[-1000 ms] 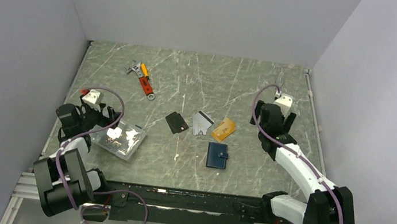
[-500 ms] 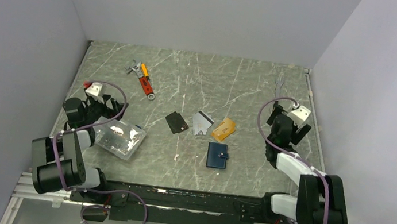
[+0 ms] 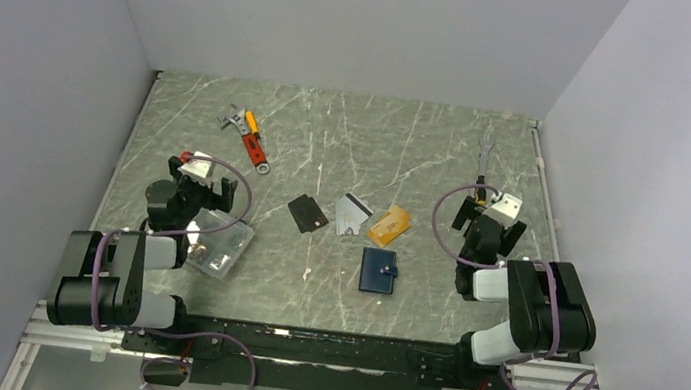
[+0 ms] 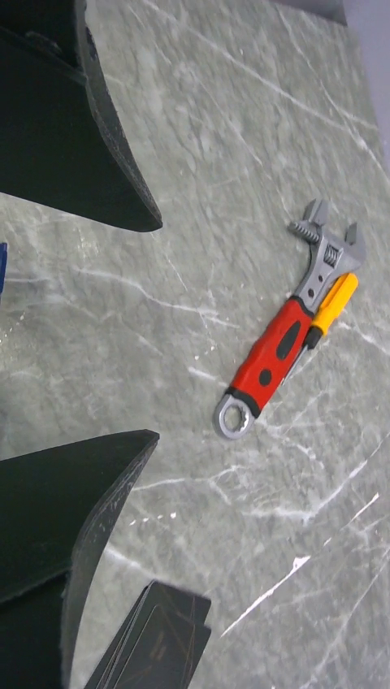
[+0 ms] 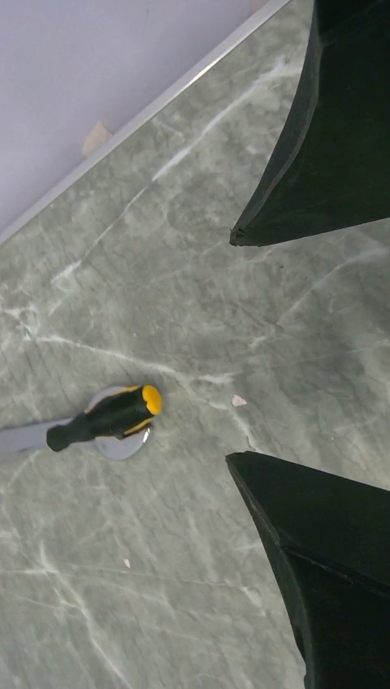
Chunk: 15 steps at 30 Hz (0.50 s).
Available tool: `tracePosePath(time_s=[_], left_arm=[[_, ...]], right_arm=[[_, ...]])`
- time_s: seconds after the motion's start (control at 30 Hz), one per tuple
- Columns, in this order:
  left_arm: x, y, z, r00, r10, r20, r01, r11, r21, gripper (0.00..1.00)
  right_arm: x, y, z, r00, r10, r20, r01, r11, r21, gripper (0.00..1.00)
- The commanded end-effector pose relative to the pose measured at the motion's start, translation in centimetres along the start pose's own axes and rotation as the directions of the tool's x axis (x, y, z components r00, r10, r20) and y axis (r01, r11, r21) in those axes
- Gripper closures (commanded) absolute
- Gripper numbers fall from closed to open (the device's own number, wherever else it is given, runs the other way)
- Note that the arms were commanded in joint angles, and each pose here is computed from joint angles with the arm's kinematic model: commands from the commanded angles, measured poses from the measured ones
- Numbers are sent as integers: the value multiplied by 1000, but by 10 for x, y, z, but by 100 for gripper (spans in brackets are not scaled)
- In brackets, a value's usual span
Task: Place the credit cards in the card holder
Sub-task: Reset both arms
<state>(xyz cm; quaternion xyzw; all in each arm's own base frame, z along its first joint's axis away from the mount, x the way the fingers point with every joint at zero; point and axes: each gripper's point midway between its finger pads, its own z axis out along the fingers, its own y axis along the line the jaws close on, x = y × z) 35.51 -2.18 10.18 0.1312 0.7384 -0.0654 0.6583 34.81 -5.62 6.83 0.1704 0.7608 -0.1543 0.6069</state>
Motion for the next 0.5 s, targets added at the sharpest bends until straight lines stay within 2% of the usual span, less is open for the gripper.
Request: tracePosePath(time_s=[0.0,0.07,0.13,0.2,0.47], left_arm=[[-20,18,0,995,51,81,-44,995,-95,1],[-15,19,1,998,53,38,-49,995,-92,1],[-20,19,0,995,53,81,-45,994,-98,1],[-15,19,0,998,51,46,-46,995,-94,0],[-17,18,1,997,52,58,-46,995,-93,1]], right_arm=[[-29,15,7,993,57,108,-46,994,-102,0],[-27,14,8,994,64,84,-55,993,-103,0],[-29,12,9,993,63,101,-53,993,-101,0],[-29,12,8,993,66,95,-56,993,-102,0],[-30,10,6,992,64,108,-54,994,-96,0]])
